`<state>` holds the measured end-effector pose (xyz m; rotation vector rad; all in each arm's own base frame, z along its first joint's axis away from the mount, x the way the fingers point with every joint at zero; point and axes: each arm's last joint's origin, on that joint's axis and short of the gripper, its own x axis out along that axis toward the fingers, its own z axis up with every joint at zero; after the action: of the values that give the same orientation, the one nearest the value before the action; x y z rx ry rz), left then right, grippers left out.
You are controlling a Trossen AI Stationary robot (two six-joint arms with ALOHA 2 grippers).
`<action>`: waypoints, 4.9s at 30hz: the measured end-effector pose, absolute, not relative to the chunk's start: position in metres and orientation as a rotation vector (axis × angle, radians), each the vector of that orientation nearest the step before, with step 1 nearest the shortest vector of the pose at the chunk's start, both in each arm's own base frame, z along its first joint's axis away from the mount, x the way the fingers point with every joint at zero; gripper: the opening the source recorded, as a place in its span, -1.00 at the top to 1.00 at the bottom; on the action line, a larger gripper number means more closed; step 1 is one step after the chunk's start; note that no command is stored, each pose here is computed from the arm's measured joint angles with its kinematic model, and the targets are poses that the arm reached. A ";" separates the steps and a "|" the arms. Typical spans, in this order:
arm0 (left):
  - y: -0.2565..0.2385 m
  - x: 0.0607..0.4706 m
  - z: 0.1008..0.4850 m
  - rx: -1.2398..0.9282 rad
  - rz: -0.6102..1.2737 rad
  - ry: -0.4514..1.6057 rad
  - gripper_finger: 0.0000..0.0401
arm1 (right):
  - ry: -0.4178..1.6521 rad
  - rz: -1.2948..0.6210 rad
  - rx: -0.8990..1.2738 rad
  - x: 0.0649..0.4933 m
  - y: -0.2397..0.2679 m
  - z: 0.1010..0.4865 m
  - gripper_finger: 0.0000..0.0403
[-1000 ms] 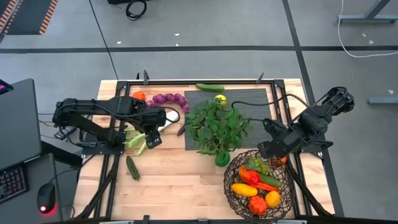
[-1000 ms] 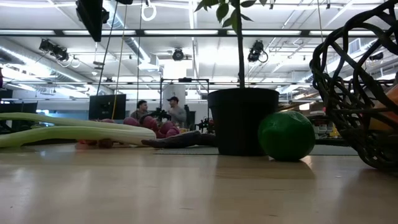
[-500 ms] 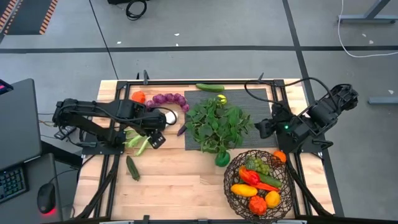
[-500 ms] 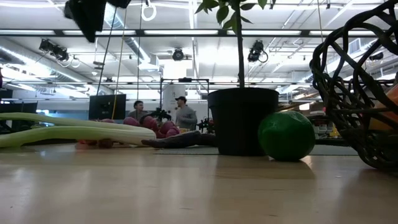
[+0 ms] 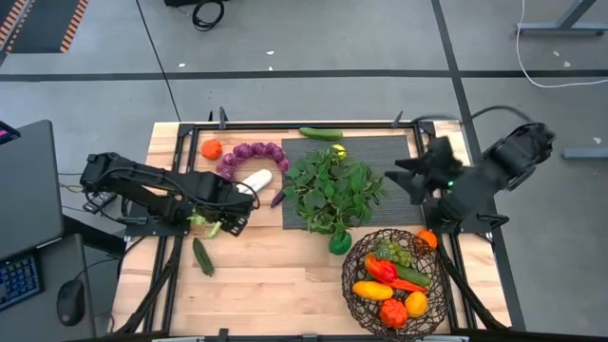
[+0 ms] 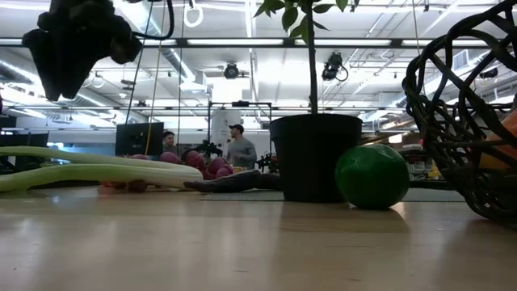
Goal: Build produce basket
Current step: Put the green celery into the brown wire basket
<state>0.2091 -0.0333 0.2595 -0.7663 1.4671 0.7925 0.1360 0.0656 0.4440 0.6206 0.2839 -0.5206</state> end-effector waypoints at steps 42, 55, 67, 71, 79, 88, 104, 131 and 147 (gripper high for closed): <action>0.104 0.263 0.145 -0.522 0.371 1.738 -0.73 | 0.071 -0.609 0.650 0.135 0.035 0.467 -0.62; 0.101 0.251 0.159 -0.585 0.438 1.803 0.33 | 0.094 -0.621 0.596 0.139 0.035 0.466 -0.62; 0.061 0.225 0.231 -0.751 0.435 1.615 0.74 | 0.103 -0.612 0.535 0.131 0.031 0.468 -0.62; 0.032 0.222 0.249 -0.810 0.408 1.522 0.70 | 0.072 -0.625 0.542 0.125 0.028 0.471 -0.62; -0.043 0.243 0.270 -0.942 0.208 1.254 0.73 | 0.100 -0.527 0.564 0.125 0.030 0.473 -0.62; -0.110 0.267 0.295 -1.091 -0.027 0.871 0.73 | 0.093 -0.199 0.490 0.139 0.046 0.488 -0.62; -0.164 0.252 0.341 -0.634 -0.137 0.447 0.73 | 0.142 0.128 0.456 0.189 0.119 0.478 -0.62; -0.173 0.269 0.375 -0.526 -0.164 0.179 0.73 | -0.187 -0.076 0.479 0.312 0.182 0.434 -0.71; -0.176 0.281 0.375 -0.459 -0.179 0.093 0.73 | -0.151 -0.025 0.484 0.323 0.167 0.431 -0.74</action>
<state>0.2814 -0.1764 0.3747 -0.4593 0.0928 -0.1793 0.3226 0.1669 0.4305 0.4837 -0.1515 -0.0251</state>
